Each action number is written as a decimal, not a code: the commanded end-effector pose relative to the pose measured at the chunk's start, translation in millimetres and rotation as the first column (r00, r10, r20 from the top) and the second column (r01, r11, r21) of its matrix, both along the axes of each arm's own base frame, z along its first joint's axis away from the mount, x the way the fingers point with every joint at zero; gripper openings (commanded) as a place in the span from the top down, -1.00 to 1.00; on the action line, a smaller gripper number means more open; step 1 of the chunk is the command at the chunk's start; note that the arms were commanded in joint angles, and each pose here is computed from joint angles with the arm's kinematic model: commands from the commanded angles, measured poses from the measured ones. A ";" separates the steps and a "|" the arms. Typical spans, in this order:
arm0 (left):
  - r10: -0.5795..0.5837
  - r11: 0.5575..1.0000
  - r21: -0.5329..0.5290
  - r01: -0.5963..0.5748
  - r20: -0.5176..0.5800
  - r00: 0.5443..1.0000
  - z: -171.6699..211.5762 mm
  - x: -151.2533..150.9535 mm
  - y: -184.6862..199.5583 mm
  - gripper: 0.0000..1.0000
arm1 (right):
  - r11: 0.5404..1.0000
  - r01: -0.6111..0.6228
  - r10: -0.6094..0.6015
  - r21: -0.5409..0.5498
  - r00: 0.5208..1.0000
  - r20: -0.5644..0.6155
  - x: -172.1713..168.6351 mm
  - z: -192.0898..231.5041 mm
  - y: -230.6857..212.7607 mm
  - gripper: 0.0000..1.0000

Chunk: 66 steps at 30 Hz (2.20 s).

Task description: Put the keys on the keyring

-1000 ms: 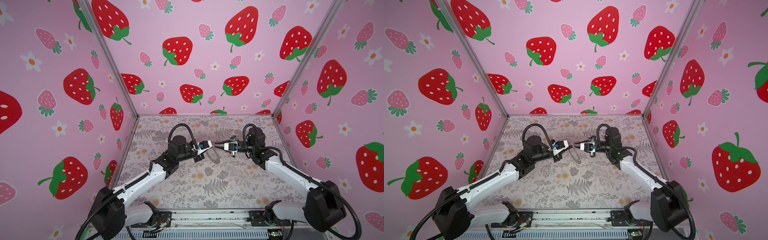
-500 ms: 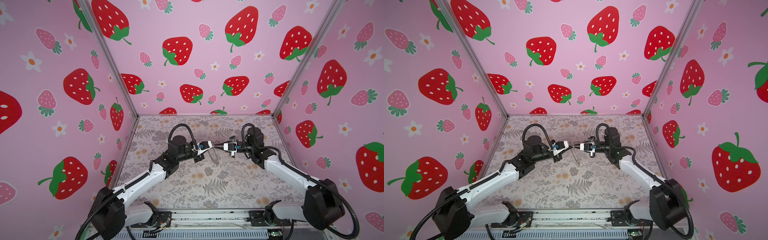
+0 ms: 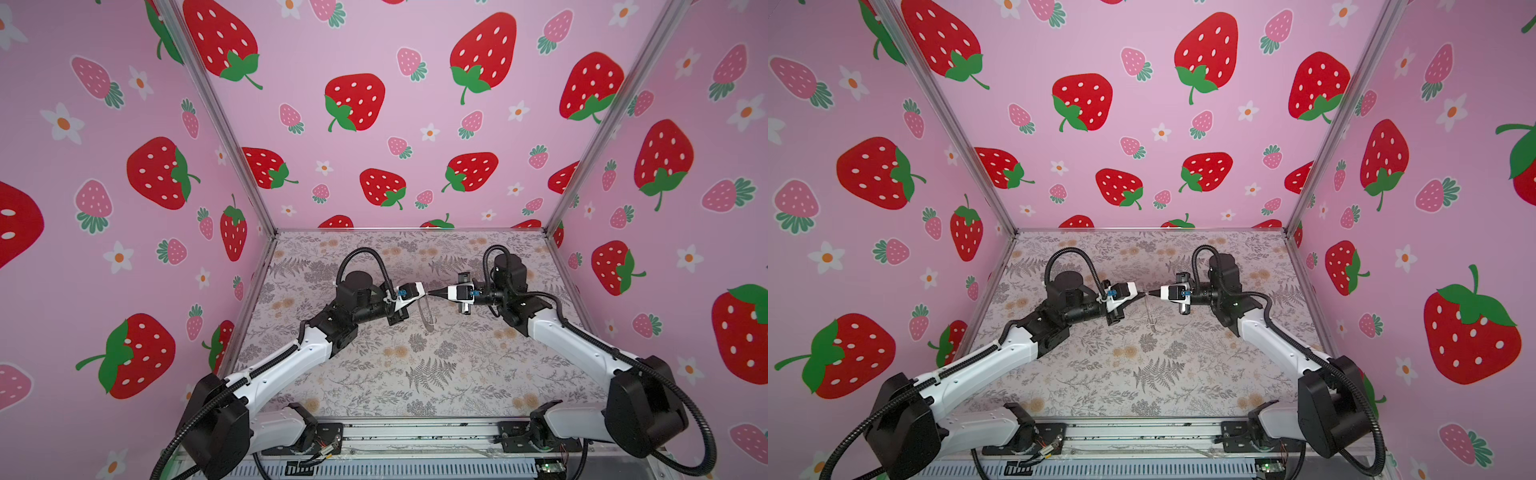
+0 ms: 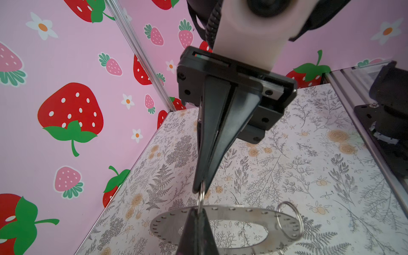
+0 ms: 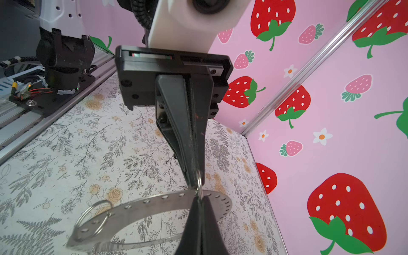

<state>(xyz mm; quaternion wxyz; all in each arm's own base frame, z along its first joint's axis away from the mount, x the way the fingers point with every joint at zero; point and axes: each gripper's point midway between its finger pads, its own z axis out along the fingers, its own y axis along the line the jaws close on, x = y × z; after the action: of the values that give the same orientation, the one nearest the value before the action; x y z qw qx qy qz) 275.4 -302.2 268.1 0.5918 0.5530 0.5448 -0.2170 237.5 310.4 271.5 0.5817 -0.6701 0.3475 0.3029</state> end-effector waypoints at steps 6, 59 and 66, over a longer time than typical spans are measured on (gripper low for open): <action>0.046 0.994 0.093 -0.057 0.114 0.992 19.4 3.8 9.7 0.43 | 0.998 0.040 -0.042 -0.048 0.998 -0.039 7.7 0.8 -0.1 0.96; -0.040 0.995 -0.093 0.035 -0.054 0.998 43.2 8.3 -0.8 1.00 | 0.993 0.115 -0.113 0.040 0.992 -0.058 11.4 22.3 -32.4 0.46; -0.109 0.976 -0.194 0.098 -0.047 0.993 52.4 3.9 -7.6 1.00 | 0.996 0.072 -0.067 0.053 0.993 -0.094 7.7 27.9 -25.8 0.48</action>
<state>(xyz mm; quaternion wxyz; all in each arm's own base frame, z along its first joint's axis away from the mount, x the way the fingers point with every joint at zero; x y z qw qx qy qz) 288.1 -302.4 288.8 0.5805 0.5209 0.5617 -0.2760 253.8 279.7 286.1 0.5911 -0.6251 0.4127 0.2992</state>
